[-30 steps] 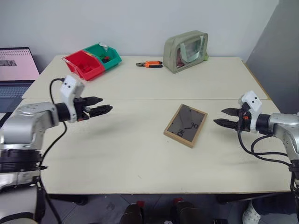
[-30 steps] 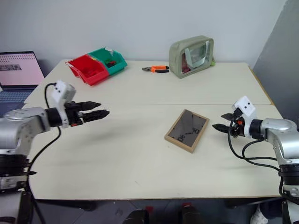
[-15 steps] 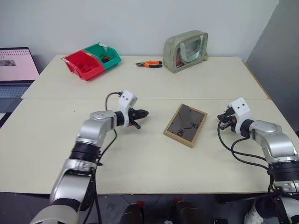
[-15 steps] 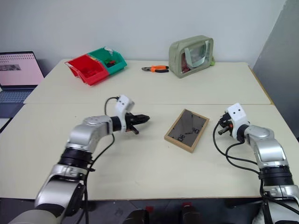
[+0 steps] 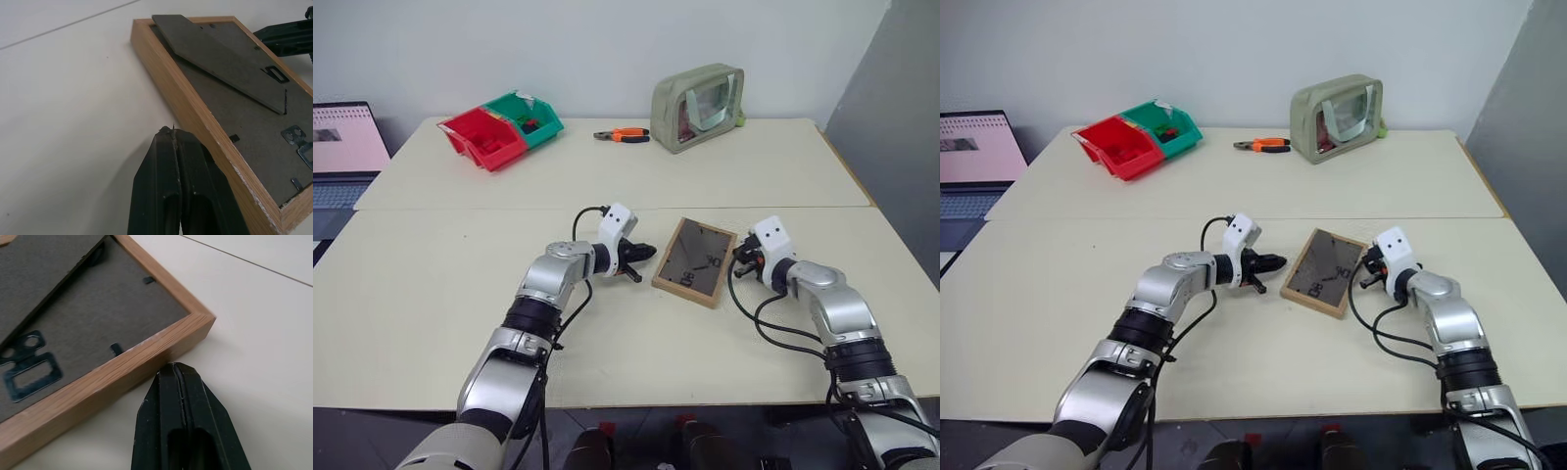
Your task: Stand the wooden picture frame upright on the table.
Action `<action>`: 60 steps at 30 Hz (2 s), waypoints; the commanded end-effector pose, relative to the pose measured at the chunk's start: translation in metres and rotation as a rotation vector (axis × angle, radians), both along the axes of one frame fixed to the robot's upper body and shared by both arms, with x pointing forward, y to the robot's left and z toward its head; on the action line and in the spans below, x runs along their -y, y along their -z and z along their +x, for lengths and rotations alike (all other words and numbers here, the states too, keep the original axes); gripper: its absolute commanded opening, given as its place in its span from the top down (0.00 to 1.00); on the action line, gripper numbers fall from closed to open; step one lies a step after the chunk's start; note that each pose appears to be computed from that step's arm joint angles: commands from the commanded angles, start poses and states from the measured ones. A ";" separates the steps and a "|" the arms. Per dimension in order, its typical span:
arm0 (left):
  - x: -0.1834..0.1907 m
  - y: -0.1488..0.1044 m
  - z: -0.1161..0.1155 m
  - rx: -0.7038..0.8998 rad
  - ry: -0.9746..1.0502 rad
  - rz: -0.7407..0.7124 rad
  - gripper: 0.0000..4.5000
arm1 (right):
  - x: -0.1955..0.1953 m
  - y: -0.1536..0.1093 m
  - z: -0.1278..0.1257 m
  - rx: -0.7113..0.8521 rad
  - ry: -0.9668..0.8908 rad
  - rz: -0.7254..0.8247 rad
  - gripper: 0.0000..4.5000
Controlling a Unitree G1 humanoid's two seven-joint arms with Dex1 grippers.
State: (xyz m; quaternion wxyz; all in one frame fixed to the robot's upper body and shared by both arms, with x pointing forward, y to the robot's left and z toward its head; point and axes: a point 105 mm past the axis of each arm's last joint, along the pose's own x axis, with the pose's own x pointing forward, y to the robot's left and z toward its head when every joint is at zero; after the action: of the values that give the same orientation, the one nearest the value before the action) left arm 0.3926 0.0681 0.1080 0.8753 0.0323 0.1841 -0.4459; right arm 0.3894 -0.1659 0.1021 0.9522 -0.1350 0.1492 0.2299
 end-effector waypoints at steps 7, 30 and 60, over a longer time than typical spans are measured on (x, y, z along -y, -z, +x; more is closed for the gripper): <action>-0.003 0.011 -0.024 -0.028 0.009 0.060 1.00 | -0.059 -0.017 -0.010 0.036 -0.172 0.084 1.00; -0.138 0.022 -0.101 -0.243 -0.361 0.211 1.00 | -0.104 -0.008 -0.043 -0.034 -0.350 0.084 1.00; -0.101 0.021 -0.064 -0.148 -0.327 0.171 1.00 | -0.130 -0.005 -0.085 -0.116 -0.609 0.081 1.00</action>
State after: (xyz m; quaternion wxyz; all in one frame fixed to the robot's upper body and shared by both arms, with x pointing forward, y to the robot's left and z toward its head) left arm 0.3274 0.1690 0.0927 0.9162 0.0374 0.2779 -0.2862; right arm 0.3133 -0.0501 0.0941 0.8450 -0.1305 0.1751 0.4881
